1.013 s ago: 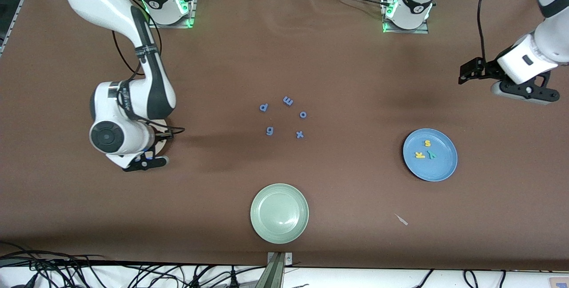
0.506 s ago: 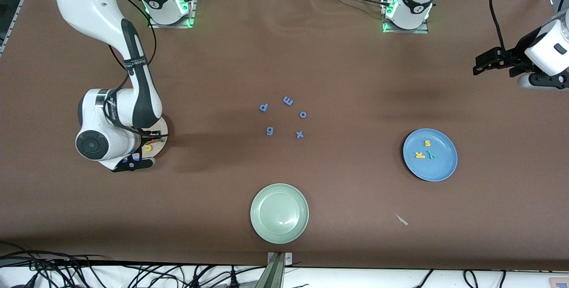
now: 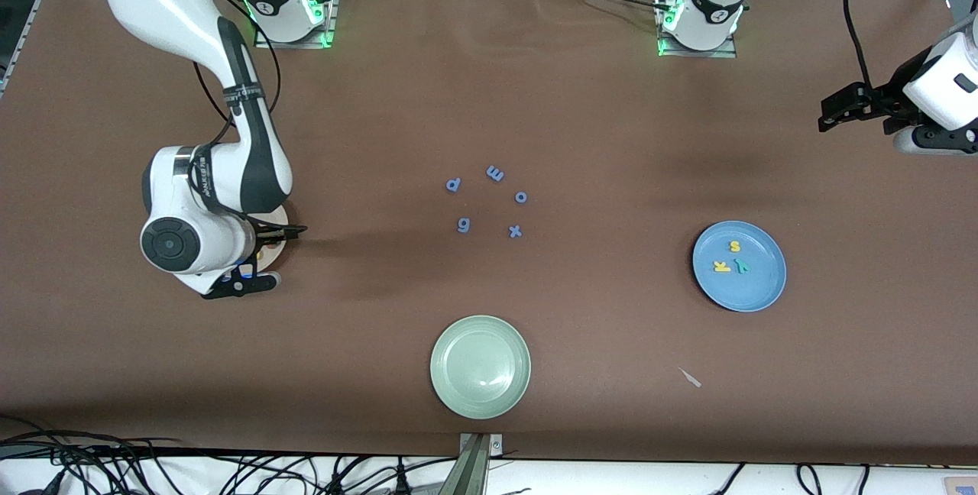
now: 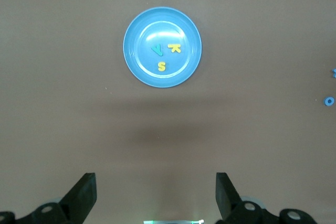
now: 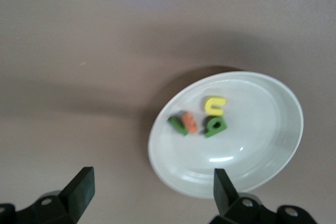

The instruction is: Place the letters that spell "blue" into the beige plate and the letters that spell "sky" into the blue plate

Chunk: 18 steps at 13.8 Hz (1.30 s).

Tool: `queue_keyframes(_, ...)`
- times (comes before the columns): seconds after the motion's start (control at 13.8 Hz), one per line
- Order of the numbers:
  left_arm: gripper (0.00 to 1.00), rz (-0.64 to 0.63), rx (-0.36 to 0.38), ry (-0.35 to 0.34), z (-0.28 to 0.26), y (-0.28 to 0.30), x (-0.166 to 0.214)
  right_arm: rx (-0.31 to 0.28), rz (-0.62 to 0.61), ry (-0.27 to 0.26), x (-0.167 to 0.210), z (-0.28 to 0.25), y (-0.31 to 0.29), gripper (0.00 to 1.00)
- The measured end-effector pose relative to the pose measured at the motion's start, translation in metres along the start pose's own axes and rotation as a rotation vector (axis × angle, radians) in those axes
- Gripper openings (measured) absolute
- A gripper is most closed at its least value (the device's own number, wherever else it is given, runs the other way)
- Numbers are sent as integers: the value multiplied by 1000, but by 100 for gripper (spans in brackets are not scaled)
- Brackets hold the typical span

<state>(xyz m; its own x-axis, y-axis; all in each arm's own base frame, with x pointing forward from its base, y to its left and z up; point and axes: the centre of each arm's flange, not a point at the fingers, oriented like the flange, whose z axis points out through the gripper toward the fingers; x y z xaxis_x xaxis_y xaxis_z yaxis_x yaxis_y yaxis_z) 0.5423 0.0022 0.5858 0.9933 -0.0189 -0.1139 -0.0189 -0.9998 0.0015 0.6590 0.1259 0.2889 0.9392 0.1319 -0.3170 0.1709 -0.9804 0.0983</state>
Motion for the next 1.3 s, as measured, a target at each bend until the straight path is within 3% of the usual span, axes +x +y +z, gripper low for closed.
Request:
queue_keyframes(0.43,100,-13,3,71,-3,-8,11,9,63,-41,-24,-74,-73,100)
queue_keyframes(0.58,100,-14,4,91,-3,-8,15,7,65,-27,-35,-95,-98,100)
queue_keyframes(0.87,100,-13,4,99,-3,-8,18,61,51,59,-75,-161,-111,100)
queue_keyframes(1.3,100,-13,4,97,-1,-8,19,122,104,210,-133,-208,-28,100)
